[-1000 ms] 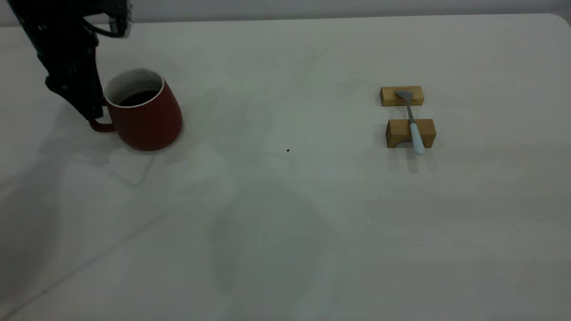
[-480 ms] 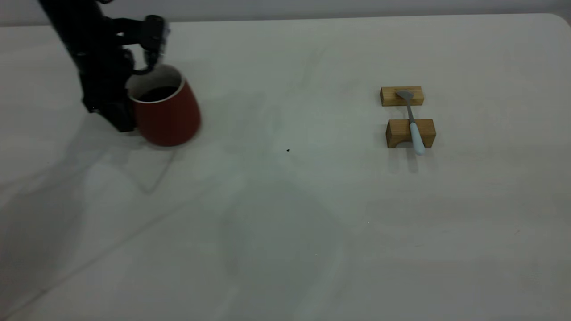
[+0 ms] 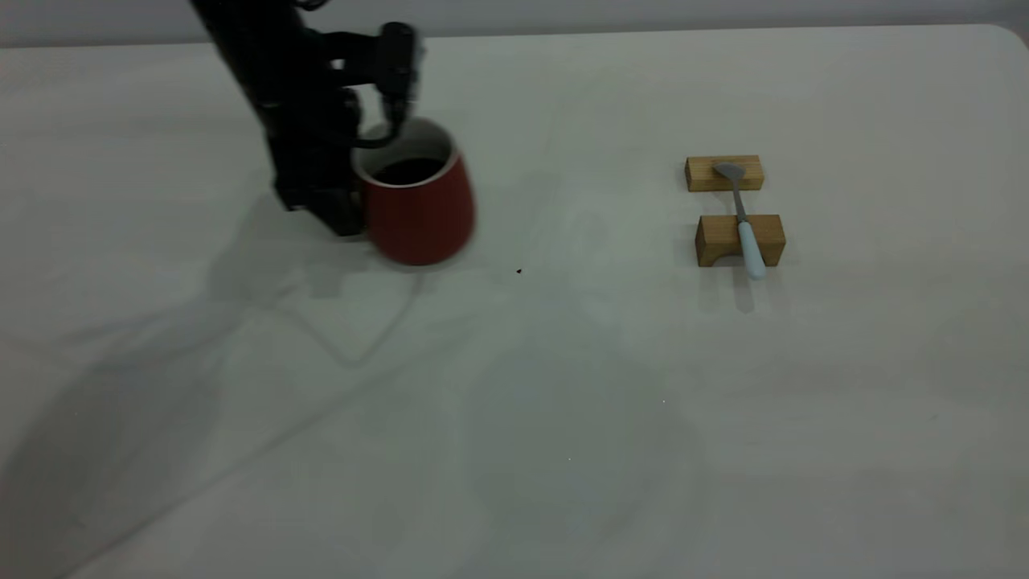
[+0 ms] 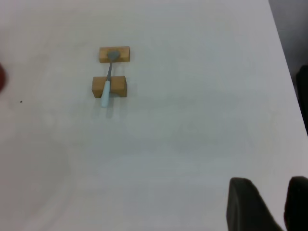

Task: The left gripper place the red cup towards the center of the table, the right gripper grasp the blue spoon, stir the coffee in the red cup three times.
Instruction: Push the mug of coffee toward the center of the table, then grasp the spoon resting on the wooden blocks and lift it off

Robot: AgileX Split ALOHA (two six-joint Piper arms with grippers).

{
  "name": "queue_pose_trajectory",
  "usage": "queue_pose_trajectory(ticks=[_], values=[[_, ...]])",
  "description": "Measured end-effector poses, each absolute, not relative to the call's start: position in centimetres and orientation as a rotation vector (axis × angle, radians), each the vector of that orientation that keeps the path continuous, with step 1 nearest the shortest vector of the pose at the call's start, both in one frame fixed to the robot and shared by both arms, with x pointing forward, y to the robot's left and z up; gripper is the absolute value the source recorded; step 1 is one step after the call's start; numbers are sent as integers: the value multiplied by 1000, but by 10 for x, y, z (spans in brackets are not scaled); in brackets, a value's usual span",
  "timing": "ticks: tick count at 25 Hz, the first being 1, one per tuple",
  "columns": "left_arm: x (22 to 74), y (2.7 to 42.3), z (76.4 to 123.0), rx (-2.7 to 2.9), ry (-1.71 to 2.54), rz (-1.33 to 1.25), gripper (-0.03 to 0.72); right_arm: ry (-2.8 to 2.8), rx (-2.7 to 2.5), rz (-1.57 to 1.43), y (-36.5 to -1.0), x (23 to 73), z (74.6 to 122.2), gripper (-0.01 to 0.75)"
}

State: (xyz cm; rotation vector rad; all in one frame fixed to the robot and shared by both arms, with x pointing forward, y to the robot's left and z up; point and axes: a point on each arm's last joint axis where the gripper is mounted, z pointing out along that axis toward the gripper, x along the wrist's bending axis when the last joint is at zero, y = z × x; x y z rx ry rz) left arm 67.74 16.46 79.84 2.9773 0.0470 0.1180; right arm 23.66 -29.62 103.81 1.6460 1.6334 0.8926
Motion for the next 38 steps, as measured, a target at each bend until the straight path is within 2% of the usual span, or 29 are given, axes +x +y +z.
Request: queue_pose_trajectory(ticks=[6,11,14,17,22,29,34,38], values=[[675,137,799,2929,25,192,555,1633,1646,893,-296,237,1038,237],[674,135,801,2927,26,194,555,1633,1646,893,-296,237,1038,237],[673,134,821,2919,75,179,555,1633,1646,893,-296,237,1038,237],[672,134,863,2892,149,187,555,1633,1646,893,-296,237,1038,237],[656,137,969,2796,325,281,555,1633,1646,893,-296,237,1038,237],[597,156,1115,2459,858,385,555,1633,1646,893,-296,237,1038,237],[547,180,1155,2434,1213,263,555,1633,1646,893,-296,237,1038,237],[529,193,1170,2337,1393,322,555,1633,1646,893,-296,237,1038,237]])
